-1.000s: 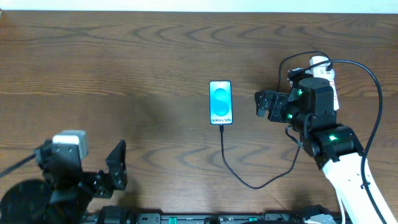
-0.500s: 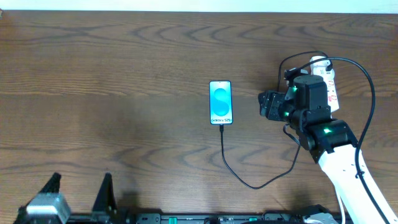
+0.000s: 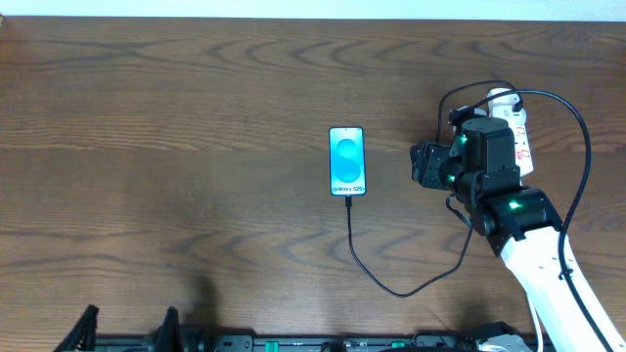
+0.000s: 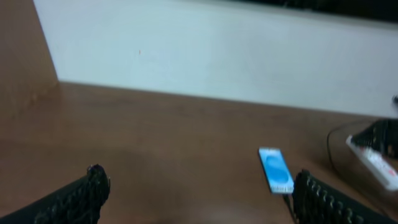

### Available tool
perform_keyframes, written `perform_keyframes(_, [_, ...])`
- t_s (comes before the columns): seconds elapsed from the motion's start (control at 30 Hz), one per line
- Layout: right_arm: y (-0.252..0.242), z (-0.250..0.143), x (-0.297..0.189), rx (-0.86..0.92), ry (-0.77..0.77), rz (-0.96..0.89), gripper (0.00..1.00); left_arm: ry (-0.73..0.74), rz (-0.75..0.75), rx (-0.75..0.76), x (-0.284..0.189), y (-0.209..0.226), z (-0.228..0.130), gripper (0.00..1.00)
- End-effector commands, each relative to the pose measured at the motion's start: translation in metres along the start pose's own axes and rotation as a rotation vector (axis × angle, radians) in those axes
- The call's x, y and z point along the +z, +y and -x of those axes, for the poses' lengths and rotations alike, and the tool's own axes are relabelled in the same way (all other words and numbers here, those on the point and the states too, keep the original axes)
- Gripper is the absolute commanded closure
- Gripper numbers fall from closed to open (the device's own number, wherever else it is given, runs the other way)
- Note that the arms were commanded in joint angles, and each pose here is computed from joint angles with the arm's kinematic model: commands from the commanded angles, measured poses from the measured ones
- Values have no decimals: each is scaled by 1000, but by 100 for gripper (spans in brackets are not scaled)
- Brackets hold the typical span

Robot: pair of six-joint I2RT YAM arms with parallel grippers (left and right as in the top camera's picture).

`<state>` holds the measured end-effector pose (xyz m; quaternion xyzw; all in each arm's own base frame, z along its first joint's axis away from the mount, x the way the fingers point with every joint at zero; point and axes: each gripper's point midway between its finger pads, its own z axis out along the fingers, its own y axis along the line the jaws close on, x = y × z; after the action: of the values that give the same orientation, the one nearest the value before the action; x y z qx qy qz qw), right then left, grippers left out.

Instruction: Plug charger to phone and switch on socket

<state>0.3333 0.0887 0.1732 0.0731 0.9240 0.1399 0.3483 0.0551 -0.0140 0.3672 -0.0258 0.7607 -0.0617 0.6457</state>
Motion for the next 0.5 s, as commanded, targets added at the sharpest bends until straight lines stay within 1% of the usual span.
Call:
perform_keyframes(0.0, [-3, 7, 0, 7, -19, -16, 36, 59, 24, 4, -8, 4, -24, 4])
perform_keyframes(0.2, [-3, 8, 0, 13, -22, -15, 34, 230, 43, -11, -27, 9, -80, 4])
perform_keyframes(0.23, [-3, 8, 0, 22, -22, -15, 34, 246, 44, -13, -31, 10, -88, 4])
perform_keyframes(0.27, [-3, 8, 0, 38, -22, -15, 32, 232, 44, -12, -40, 10, -96, 4])
perform_keyframes(0.3, [-3, 8, 0, 44, -22, -15, 32, 198, 46, -10, -44, 9, -96, 4])
perform_keyframes(0.47, [-3, 8, 0, 44, -22, -15, 32, 178, 64, -14, -48, 8, -92, 4])
